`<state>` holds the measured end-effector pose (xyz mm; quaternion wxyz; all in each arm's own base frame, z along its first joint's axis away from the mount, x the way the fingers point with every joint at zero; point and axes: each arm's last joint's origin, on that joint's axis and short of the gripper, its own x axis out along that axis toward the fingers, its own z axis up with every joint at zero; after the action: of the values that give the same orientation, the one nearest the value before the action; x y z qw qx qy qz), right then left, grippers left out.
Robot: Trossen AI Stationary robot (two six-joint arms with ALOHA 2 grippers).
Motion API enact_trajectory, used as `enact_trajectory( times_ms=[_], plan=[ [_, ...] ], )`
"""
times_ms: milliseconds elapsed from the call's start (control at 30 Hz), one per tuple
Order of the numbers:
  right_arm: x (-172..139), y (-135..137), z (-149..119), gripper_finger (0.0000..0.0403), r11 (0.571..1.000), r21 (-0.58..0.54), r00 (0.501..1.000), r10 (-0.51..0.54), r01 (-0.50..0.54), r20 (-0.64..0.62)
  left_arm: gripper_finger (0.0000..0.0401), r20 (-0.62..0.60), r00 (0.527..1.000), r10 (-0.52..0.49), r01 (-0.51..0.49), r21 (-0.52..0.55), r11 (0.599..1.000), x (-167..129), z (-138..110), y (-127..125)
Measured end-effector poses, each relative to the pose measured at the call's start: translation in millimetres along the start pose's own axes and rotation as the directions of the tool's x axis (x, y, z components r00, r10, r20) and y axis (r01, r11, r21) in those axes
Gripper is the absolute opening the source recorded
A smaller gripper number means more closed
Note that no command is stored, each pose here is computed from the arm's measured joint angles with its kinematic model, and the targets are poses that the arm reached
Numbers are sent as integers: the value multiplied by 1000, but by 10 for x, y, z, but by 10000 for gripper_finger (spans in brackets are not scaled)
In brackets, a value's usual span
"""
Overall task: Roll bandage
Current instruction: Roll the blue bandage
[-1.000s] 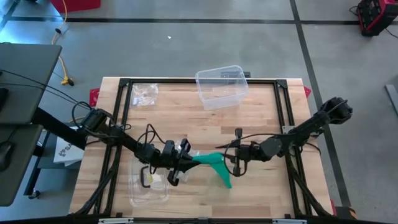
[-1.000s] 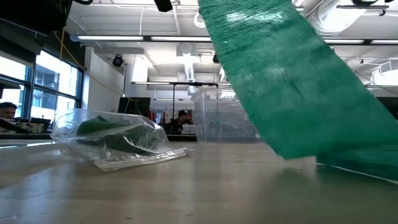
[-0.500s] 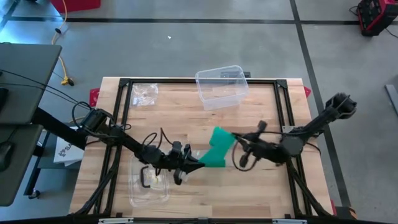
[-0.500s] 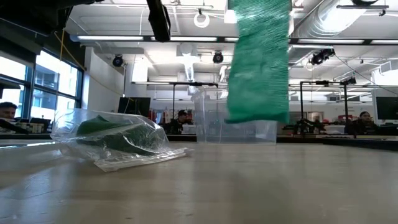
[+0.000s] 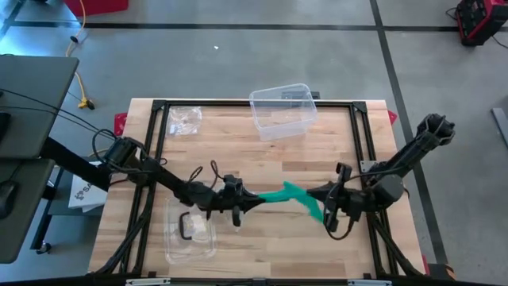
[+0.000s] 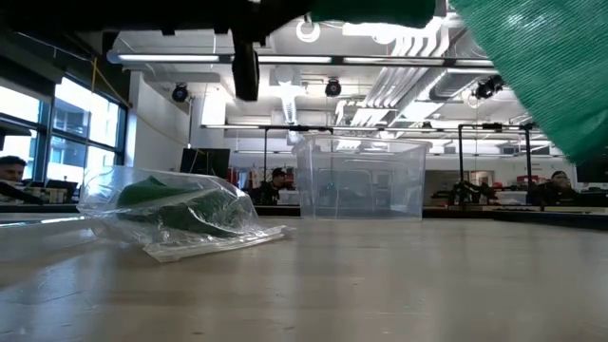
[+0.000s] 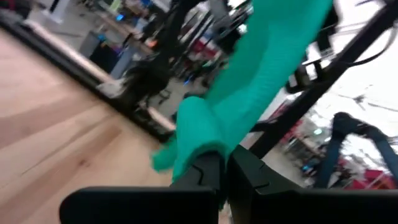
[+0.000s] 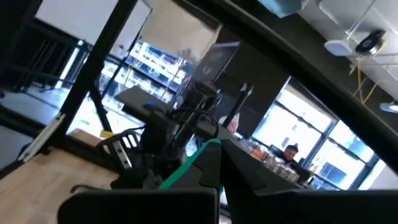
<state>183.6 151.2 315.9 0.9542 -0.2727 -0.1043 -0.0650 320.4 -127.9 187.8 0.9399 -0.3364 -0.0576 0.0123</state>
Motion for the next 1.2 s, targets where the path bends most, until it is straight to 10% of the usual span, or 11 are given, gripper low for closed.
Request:
enact_trajectory(
  times_ms=[400,833,1067,1200],
  plan=[
    [-112,300,-363,0,948,270,928,243,-166,-283,8,-211,934,290,-277,88,957,164,-504,530],
    [-87,547,-775,8,858,485,768,421,-166,-482,156,-306,906,292,-229,225,947,315,-703,902],
    [17,923,-1238,120,782,610,582,559,-131,-591,194,-331,884,329,-252,253,934,302,-702,936],
    [39,1058,-1530,191,800,597,531,481,59,-697,199,-337,880,335,-254,263,931,295,-711,936]
  ],
)
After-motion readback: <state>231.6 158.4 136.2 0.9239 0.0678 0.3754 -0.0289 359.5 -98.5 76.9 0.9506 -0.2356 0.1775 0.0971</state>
